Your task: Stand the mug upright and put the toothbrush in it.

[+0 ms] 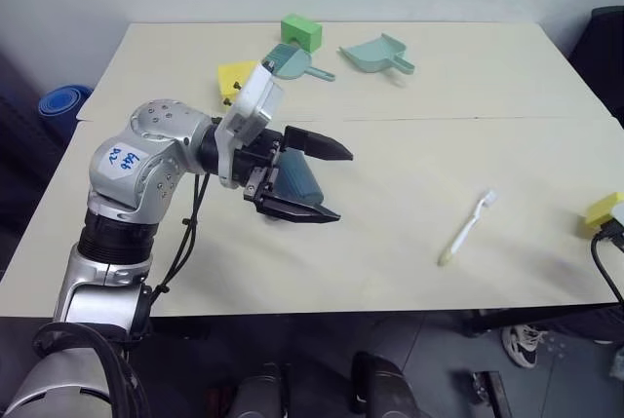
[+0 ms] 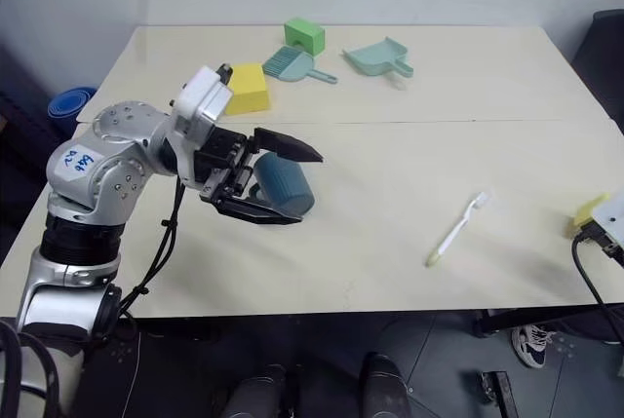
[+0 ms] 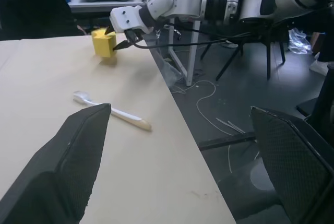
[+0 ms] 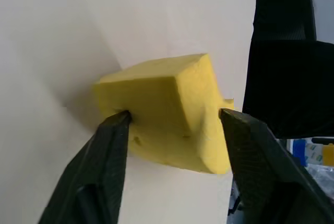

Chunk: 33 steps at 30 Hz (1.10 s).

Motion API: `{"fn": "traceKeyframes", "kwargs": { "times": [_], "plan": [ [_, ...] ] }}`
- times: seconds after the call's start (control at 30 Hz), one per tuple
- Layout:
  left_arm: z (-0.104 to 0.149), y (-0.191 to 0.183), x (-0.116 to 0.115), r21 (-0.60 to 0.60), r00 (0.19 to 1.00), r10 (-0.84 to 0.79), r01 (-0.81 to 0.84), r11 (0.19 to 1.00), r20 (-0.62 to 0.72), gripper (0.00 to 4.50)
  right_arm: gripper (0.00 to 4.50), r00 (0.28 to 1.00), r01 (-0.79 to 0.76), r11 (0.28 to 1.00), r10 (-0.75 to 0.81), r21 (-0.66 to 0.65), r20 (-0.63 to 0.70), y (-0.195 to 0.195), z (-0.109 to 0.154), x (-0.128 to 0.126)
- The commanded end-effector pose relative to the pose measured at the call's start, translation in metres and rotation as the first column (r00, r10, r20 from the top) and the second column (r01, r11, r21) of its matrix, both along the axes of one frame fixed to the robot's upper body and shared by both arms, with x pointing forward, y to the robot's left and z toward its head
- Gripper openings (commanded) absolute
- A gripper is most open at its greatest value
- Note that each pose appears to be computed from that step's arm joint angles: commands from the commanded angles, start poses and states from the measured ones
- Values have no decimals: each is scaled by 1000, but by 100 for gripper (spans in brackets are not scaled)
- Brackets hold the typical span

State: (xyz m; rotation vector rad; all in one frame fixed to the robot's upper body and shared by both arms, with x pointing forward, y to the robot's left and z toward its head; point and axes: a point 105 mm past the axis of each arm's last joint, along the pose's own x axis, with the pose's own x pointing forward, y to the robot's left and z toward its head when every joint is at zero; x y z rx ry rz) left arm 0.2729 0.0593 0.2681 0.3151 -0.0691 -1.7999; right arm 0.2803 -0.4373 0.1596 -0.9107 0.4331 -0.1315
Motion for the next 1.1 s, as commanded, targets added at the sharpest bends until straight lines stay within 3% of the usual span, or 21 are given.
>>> {"fn": "traceKeyframes", "kwargs": {
  "times": [0.03,0.1,0.3,0.47,0.57,0.63,0.77,0.83,0.87,1.0,1.1],
  "plan": [
    [11,-2,-6,-5,998,-34,35,999,54,450,389,999,5,1000,-3,-27,46,-2,23,-3],
    [9,-2,-7,-2,998,-37,37,999,51,450,449,999,2,999,0,-42,47,1,35,-11],
    [5,2,-3,-13,999,-21,22,1000,36,450,449,994,-43,997,49,-59,95,39,85,-35],
    [6,12,7,-9,998,38,-37,999,53,450,449,971,-201,966,174,163,163,117,101,-30],
    [8,19,14,-13,993,97,-97,995,65,450,449,958,-266,929,225,257,177,144,105,-21],
    [10,34,25,-29,971,229,-227,973,71,450,449,901,-433,828,413,357,135,190,105,-15],
    [4,69,41,-2,864,504,-504,864,15,450,449,723,-613,608,689,505,48,251,111,-31],
    [-2,84,46,43,753,651,-651,758,-91,450,449,629,-677,517,776,524,46,268,124,-39],
    [-6,88,46,65,709,694,-692,718,-126,450,449,605,-689,494,795,530,45,272,128,-41],
    [-38,106,49,281,400,871,-834,475,-285,450,449,489,-739,396,872,545,29,288,138,-49],
    [-55,101,58,336,257,878,-851,404,-403,450,449,462,-755,377,886,536,28,290,140,-45]
  ]
}}
